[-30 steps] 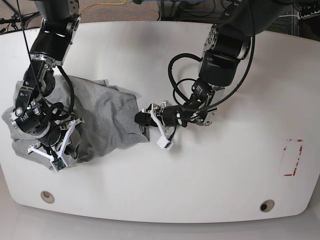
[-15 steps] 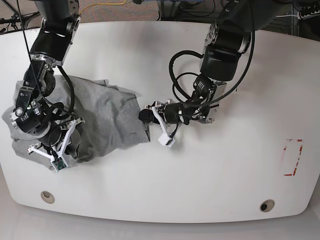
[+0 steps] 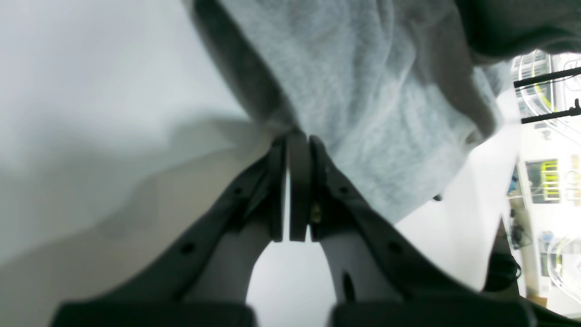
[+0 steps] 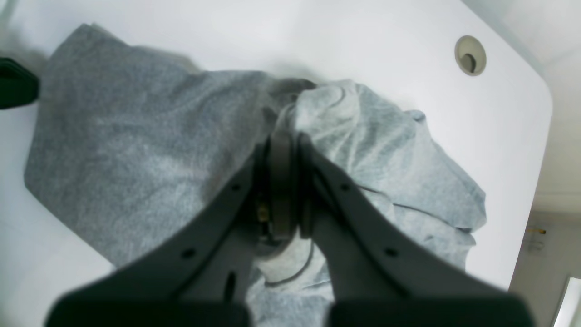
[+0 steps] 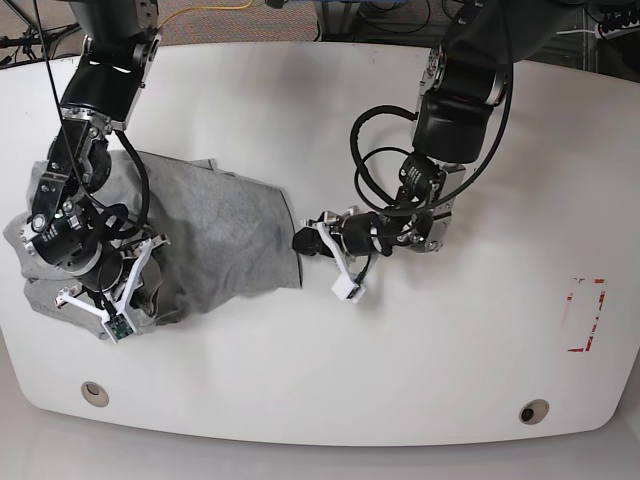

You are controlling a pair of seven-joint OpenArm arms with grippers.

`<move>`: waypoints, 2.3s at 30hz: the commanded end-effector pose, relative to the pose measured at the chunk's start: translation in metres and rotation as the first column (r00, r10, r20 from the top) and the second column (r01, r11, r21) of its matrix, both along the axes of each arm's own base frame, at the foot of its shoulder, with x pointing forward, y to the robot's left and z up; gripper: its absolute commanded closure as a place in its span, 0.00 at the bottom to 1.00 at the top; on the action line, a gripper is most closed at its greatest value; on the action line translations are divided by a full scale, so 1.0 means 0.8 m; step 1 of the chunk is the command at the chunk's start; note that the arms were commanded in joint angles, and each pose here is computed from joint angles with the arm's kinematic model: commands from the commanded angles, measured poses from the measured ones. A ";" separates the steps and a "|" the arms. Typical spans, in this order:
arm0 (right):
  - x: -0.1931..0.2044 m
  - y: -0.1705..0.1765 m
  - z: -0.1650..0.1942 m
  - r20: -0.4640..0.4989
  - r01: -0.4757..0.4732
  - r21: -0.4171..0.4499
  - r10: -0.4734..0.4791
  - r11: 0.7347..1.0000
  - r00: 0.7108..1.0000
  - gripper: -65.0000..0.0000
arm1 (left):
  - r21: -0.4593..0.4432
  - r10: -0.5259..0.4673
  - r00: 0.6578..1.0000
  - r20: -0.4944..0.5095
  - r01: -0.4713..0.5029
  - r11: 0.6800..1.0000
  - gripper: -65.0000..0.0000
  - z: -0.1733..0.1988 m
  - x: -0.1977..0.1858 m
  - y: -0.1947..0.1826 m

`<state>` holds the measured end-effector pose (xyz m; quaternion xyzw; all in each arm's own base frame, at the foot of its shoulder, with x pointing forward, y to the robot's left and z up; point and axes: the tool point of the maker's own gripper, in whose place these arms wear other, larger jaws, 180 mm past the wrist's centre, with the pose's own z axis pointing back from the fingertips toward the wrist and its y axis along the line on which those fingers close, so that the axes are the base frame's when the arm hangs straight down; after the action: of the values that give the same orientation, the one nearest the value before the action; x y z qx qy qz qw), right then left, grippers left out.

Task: Fold the T-shirt properly

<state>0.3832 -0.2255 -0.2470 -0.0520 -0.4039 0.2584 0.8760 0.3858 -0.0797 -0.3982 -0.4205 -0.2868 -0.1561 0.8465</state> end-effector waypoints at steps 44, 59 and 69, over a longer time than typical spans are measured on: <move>0.005 -0.005 0.020 0.062 0.011 0.013 -0.012 1.000 0.998 1.00 | 0.075 0.056 0.923 0.382 -0.091 0.993 1.00 0.130 0.048 0.136; -0.027 0.017 -0.049 -0.087 0.011 0.058 -0.006 0.998 0.996 0.96 | 0.184 0.007 0.940 0.340 -0.073 0.980 0.99 0.102 0.005 0.154; -0.041 0.026 -0.062 -0.108 0.004 0.070 0.004 0.998 0.994 0.96 | 0.205 -0.009 0.947 0.322 -0.061 0.977 0.99 0.094 -0.011 0.156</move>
<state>0.3356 -0.2001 -0.3224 0.0041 -0.3217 0.2454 0.9145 0.3510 0.0480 -0.3680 -0.2904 -0.3449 -0.2318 0.8619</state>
